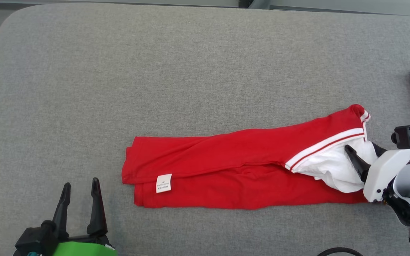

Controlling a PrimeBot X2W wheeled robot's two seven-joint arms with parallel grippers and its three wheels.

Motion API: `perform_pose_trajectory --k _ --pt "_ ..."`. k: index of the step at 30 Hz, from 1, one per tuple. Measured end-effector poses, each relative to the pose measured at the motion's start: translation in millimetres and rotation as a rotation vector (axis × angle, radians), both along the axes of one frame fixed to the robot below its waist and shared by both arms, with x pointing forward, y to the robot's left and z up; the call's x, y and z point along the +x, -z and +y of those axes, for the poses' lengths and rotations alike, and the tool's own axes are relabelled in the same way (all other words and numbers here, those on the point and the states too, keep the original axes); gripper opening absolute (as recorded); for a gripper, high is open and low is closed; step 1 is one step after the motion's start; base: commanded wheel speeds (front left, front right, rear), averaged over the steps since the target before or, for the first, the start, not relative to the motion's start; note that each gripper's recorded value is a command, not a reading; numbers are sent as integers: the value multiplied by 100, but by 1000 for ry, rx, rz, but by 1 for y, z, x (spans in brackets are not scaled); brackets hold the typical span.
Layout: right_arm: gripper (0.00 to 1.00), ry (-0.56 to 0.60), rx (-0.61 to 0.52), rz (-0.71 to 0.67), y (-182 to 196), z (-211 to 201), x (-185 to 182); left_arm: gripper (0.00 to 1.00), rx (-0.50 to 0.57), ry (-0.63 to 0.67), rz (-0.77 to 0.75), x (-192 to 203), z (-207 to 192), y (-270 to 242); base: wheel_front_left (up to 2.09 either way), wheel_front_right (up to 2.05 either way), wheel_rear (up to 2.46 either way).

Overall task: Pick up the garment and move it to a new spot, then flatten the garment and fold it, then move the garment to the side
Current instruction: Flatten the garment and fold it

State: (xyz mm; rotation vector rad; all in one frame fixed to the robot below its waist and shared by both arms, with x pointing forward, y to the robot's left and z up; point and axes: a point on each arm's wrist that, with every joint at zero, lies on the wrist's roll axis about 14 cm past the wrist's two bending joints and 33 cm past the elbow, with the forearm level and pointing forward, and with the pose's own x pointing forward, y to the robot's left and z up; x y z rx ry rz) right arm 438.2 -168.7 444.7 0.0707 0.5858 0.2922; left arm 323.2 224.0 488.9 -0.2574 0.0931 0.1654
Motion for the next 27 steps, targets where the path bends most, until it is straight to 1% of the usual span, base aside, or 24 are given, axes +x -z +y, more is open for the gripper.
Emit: perform_pose_trajectory --k 7,9,11,12,13,16,17,18,20,22,23,24,25,26,27 --pt "100 2 -32 74 21 -7 -3 100 26 -21 6 -9 11 3 0 0 0" --pt "100 4 -21 107 27 -5 -5 100 26 -23 15 -10 12 6 0 0 0" --pt "100 7 14 139 32 2 -6 100 23 -22 28 -11 12 10 0 0 0" --pt "45 8 36 157 33 5 -7 100 27 -20 32 -12 13 11 0 0 0" --pt "0 17 65 168 32 8 -7 100 29 -22 34 -12 14 12 0 0 0" --pt "0 40 152 187 31 17 -9 100 31 -6 42 -10 11 15 0 0 0" --pt "0 40 152 187 31 17 -9 100 31 -6 42 -10 11 15 0 0 0" --pt "0 68 194 191 28 13 -8 100 28 7 46 -8 8 17 0 0 0" --pt "0 118 218 185 25 -2 -7 100 25 20 45 -7 4 18 0 0 0" --pt "0 188 202 165 18 -34 -4 100 22 25 43 -7 3 18 0 0 0" --pt "0 242 180 147 13 -59 -2 100 21 30 40 -7 1 17 0 0 0" --pt "0 242 180 147 13 -59 -2 100 21 30 40 -7 1 17 0 0 0" --pt "0 329 140 103 -3 -104 0 100 19 36 31 -7 -1 14 0 0 0" --pt "0 356 127 76 -13 -119 1 100 18 39 25 -7 -2 13 0 0 0" --pt "0 356 127 76 -13 -119 1 100 18 39 25 -7 -2 13 0 0 0"
